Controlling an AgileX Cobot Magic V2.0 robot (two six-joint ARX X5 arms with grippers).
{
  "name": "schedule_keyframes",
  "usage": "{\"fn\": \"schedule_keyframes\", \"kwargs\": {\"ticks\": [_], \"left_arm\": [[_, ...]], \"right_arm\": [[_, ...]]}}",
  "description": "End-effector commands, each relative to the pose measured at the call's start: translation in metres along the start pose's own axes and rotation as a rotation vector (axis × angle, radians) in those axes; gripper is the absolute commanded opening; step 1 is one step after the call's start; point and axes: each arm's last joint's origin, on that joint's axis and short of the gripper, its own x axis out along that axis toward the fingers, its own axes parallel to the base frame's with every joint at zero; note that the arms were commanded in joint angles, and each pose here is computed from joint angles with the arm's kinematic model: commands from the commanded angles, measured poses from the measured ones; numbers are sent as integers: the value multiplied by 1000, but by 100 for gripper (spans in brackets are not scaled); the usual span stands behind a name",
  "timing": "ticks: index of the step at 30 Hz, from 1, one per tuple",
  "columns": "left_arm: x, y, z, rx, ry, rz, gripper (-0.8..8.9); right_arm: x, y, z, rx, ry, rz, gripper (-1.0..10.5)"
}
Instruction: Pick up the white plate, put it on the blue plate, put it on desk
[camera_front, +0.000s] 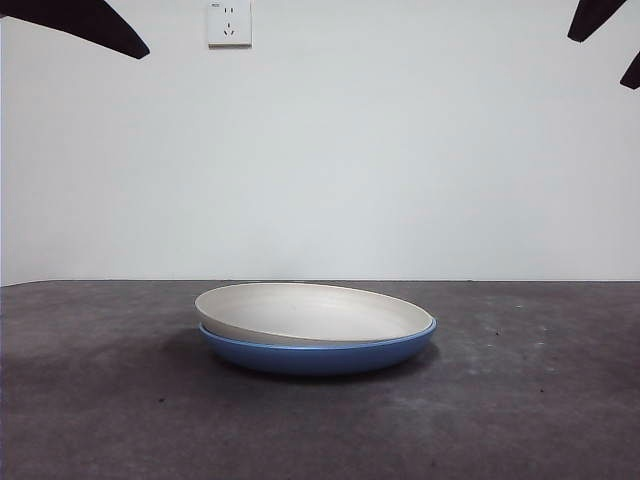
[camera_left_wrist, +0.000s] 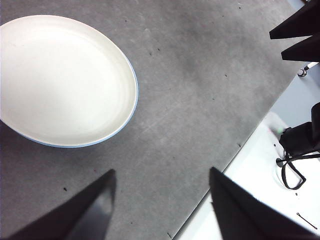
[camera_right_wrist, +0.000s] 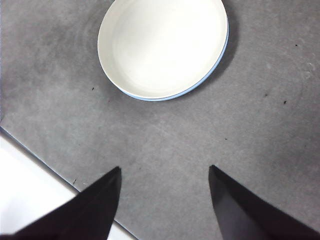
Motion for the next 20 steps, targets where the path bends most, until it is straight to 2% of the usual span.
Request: {"fn": "schedule_keyframes", "kwargs": {"ticks": [1,2,3,20], "left_arm": [[0,-2,2,28,-5,-11,100],[0,-2,2,28,-5,-10,26],[0,-2,2,28,-5,-11,11],[0,-2,3,29,-6,-11,11]], "right_arm": [[-2,3,4,-30,-7,10,135],[-2,3,3,-36,-4,9,57],[-2,2,3,-41,-2,9,3],[-2,2,3,-41,-4,5,9]]}}
